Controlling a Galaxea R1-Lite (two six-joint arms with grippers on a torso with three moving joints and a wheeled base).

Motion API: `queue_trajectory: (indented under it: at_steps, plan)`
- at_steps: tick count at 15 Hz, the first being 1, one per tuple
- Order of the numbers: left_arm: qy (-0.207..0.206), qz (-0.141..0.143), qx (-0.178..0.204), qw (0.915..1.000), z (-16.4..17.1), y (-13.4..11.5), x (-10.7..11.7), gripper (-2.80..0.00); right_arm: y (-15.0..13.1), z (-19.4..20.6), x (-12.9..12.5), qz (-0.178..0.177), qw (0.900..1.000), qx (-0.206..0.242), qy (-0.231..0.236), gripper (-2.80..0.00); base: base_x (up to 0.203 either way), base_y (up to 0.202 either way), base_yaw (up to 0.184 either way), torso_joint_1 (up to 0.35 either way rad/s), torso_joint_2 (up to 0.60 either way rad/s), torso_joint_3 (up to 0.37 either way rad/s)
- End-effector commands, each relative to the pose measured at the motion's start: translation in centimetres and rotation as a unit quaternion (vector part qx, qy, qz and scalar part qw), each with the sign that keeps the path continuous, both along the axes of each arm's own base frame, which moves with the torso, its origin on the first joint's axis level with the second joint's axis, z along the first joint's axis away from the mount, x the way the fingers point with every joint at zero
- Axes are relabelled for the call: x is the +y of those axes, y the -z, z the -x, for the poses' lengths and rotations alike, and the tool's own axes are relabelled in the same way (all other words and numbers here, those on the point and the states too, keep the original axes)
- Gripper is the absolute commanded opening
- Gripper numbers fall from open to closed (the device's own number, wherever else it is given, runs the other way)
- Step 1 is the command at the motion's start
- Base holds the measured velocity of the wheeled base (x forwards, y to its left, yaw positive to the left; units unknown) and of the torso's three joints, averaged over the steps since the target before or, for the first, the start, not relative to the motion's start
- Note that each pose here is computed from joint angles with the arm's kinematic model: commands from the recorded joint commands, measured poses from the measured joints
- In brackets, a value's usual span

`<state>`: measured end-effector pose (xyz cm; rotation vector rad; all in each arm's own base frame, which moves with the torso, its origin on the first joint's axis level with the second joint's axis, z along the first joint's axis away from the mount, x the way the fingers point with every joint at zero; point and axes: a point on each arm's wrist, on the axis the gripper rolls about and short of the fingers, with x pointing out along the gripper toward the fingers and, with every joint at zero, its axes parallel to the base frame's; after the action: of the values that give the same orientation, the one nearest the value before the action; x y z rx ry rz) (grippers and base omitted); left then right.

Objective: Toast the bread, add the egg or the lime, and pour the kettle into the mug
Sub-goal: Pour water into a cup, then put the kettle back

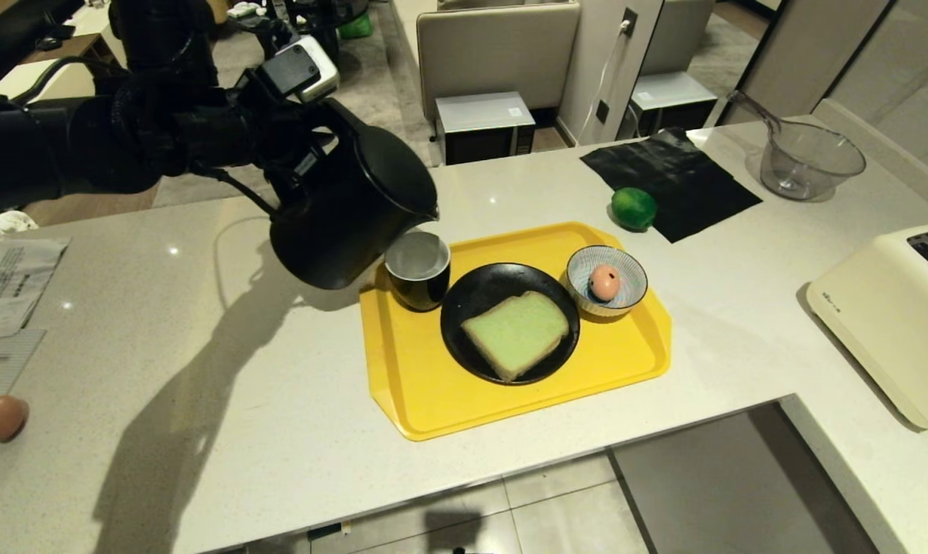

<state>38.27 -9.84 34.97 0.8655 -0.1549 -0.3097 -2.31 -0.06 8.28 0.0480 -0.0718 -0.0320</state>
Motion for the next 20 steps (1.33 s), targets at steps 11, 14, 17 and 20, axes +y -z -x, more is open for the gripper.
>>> queue_trajectory:
  at_steps: [11, 14, 17, 20]
  plan:
    - [-0.019, 0.046, -0.001, 0.9988, 3.8, -3.4, 2.3, -2.8, 0.7, -0.2, 0.0, 0.0, 1.0, 0.014, 0.0, -2.8, 0.0, 0.0, 0.0, 0.0, 0.0, 0.0]
    - [-0.023, 0.126, 0.009, 0.9917, 4.9, -4.4, 3.0, -2.8, 0.7, -0.2, 0.0, 0.0, 1.0, 0.014, 0.0, -2.8, 0.0, 0.0, 0.0, 0.0, 0.0, 0.0]
    - [-0.024, 0.228, 0.018, 0.9732, 6.5, -5.8, 3.5, -2.8, 0.7, -0.2, 0.0, 0.0, 1.0, 0.013, -0.001, -2.8, 0.0, 0.0, 0.0, 0.0, 0.0, 0.0]
    - [-0.047, 0.305, 0.024, 0.9509, 7.8, -6.5, 4.8, -2.8, 0.7, -0.2, 0.0, 0.0, 1.0, 0.014, -0.001, -2.8, 0.0, 0.0, 0.0, 0.0, 0.0, 0.0]
